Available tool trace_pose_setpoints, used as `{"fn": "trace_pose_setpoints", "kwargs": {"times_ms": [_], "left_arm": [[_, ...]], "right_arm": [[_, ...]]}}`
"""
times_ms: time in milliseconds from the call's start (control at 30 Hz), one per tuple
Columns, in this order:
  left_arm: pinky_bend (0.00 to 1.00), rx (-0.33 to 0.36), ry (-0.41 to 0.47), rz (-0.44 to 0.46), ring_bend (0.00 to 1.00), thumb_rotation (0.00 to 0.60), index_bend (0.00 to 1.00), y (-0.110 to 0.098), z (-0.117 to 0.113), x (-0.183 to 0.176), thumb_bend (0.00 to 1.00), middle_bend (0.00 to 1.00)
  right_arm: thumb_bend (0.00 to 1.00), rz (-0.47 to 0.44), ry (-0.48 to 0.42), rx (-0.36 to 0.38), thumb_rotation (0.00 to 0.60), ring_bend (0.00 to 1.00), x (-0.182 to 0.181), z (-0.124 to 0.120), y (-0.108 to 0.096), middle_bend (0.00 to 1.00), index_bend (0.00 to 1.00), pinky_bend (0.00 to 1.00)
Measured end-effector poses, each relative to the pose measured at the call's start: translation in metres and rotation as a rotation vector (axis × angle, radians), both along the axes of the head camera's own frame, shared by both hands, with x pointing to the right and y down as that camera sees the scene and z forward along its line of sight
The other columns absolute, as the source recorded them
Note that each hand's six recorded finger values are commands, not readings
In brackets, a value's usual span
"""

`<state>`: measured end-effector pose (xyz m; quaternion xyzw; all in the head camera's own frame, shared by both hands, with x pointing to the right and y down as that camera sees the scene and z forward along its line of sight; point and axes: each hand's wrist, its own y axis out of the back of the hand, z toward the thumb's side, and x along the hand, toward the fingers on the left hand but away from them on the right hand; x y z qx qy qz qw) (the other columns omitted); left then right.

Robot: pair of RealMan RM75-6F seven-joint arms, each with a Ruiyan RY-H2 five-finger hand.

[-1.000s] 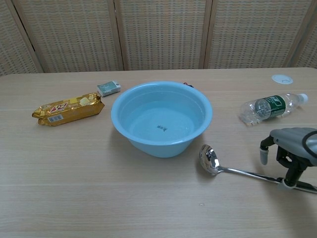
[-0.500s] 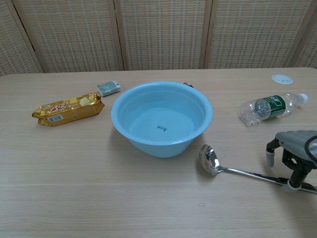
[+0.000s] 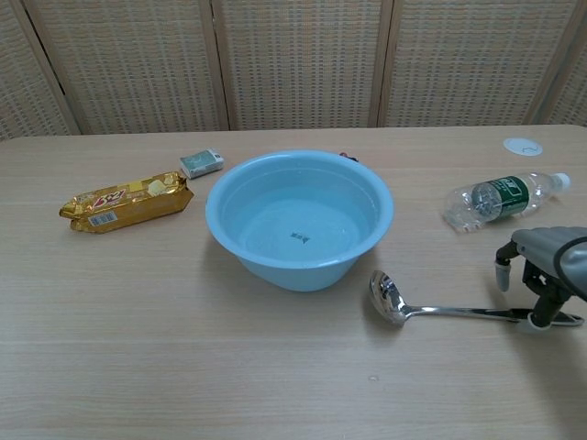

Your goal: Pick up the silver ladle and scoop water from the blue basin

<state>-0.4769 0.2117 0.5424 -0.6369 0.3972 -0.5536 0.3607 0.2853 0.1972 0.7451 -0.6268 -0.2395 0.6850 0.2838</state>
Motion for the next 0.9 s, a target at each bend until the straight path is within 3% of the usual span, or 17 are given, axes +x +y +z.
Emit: {"fn": "trace_pose_setpoints", "kwargs": {"times_ms": [267,900], "left_arm": [[0.00,-0.004,-0.002,0.003,0.00,0.600,0.00,0.0004,0.0011,0.0011,0.00,0.00],[0.00,-0.008,-0.005,0.002,0.00,0.600,0.00,-0.0001,0.0024,0.0013,0.00,0.00]], "right_arm": [[0.21,0.022,-0.043,-0.059,0.600,0.92,-0.0014,-0.0005,0.0057,0.90,0.47,1.00],[0.26,0.032,-0.046,-0.047,0.600,0.92,-0.0006,-0.0010,-0.0005,0.90,0.49,1.00]]}}
